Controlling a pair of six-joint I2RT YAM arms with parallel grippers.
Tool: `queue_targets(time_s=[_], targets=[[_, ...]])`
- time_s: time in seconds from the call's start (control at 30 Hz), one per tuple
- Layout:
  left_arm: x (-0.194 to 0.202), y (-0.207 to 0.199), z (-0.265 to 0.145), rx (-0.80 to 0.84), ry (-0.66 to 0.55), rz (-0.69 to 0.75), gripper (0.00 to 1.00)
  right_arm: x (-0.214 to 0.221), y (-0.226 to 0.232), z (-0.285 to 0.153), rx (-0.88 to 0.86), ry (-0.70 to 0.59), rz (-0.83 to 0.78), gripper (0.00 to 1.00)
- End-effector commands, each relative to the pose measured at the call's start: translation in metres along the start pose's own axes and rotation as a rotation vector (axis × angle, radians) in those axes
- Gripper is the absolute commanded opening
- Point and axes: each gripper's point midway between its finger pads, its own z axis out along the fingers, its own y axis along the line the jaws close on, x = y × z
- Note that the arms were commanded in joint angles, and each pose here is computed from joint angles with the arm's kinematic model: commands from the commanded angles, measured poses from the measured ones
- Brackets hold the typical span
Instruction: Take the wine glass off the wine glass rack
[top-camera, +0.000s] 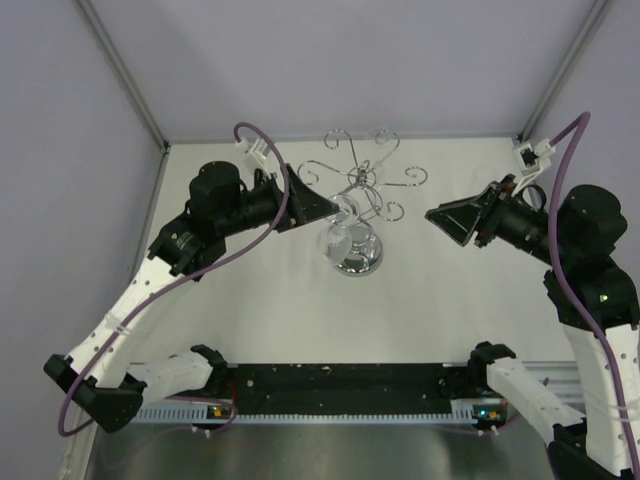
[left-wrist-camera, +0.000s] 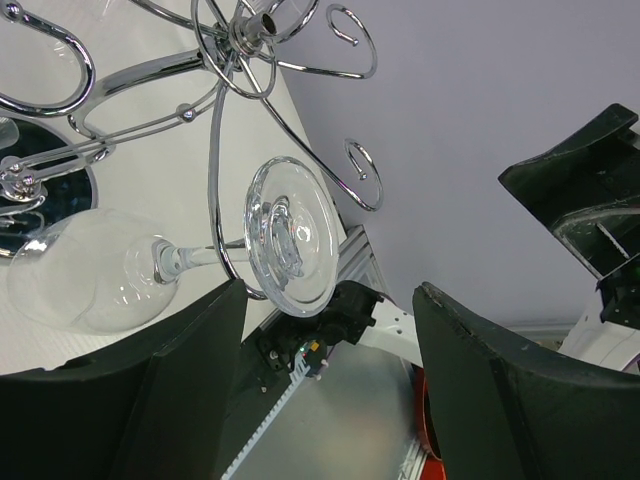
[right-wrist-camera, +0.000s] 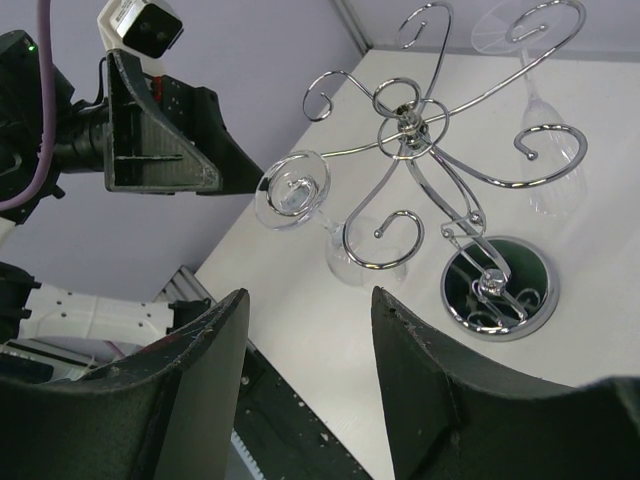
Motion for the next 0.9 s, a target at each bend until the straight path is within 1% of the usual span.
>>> queue_targets(time_s=[0.0, 0.47, 0.87], targets=[[-0.012, -0.023, -0.004, 0.062, -0.038, 0.038, 0.74, -0.006, 0.003, 0.000, -0.015, -0.030, -0.032, 0.52], [-0.012, -0.031, -0.007, 0.076, -0.037, 0.043, 0.73, -0.006, 0.006, -0.003, -0.019, -0.035, -0.033, 0.52], [-0.009, -0.022, 0.004, 0.060, -0.020, 0.030, 0.73, -0.003, 0.005, -0.003, -0.018, -0.032, -0.029, 0.52]])
